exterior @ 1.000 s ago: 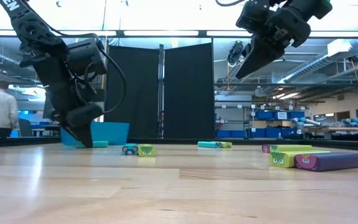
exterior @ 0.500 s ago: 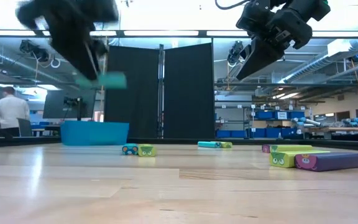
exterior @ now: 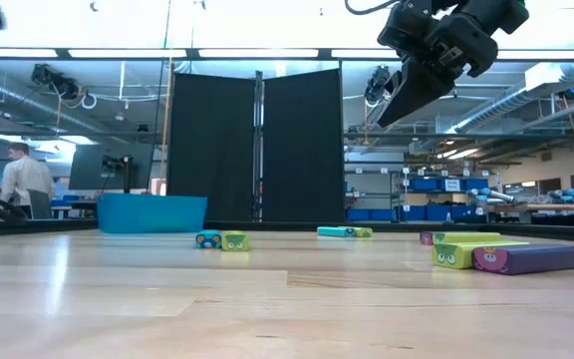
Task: Sort blocks
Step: Put the blue block into the transparent bin
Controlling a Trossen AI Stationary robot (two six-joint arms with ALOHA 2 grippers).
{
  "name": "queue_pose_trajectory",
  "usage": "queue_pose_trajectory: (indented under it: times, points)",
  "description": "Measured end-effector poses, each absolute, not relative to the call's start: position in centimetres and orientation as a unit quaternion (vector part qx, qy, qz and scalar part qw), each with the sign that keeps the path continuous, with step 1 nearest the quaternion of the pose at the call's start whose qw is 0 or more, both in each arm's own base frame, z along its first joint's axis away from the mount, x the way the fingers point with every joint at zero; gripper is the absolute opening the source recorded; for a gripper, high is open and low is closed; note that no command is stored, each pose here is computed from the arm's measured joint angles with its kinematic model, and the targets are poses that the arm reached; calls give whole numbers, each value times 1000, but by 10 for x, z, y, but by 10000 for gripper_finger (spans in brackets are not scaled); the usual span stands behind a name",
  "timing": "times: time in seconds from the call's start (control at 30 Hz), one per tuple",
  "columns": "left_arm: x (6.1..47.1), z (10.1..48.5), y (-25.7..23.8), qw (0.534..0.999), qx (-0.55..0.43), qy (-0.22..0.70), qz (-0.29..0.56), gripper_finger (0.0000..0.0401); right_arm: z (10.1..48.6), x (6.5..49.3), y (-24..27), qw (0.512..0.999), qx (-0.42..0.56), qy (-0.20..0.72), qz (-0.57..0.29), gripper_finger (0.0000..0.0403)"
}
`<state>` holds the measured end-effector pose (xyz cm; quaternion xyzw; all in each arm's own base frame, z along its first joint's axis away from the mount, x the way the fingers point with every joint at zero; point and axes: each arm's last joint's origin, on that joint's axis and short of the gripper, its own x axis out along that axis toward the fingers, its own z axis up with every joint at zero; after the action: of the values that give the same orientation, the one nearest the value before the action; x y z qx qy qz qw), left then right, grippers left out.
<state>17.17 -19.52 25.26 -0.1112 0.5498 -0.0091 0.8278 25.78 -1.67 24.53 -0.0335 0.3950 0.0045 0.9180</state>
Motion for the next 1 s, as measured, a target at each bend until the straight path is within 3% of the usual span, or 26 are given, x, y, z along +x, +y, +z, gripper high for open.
queue_pose_trajectory:
  times: [0.23, 0.57, 1.0]
  points:
    - [155, 226, -226, 813, -113, 570, 33, 104, 249, 262, -16, 929, -25, 370, 0, 16]
    - [128, 223, -231, 799, -149, 571, 110, 104, 253, 265, -16, 938, -24, 347, -2, 18]
    - [117, 186, -224, 774, -168, 599, 115, 104, 254, 265, -22, 939, -45, 341, -4, 18]
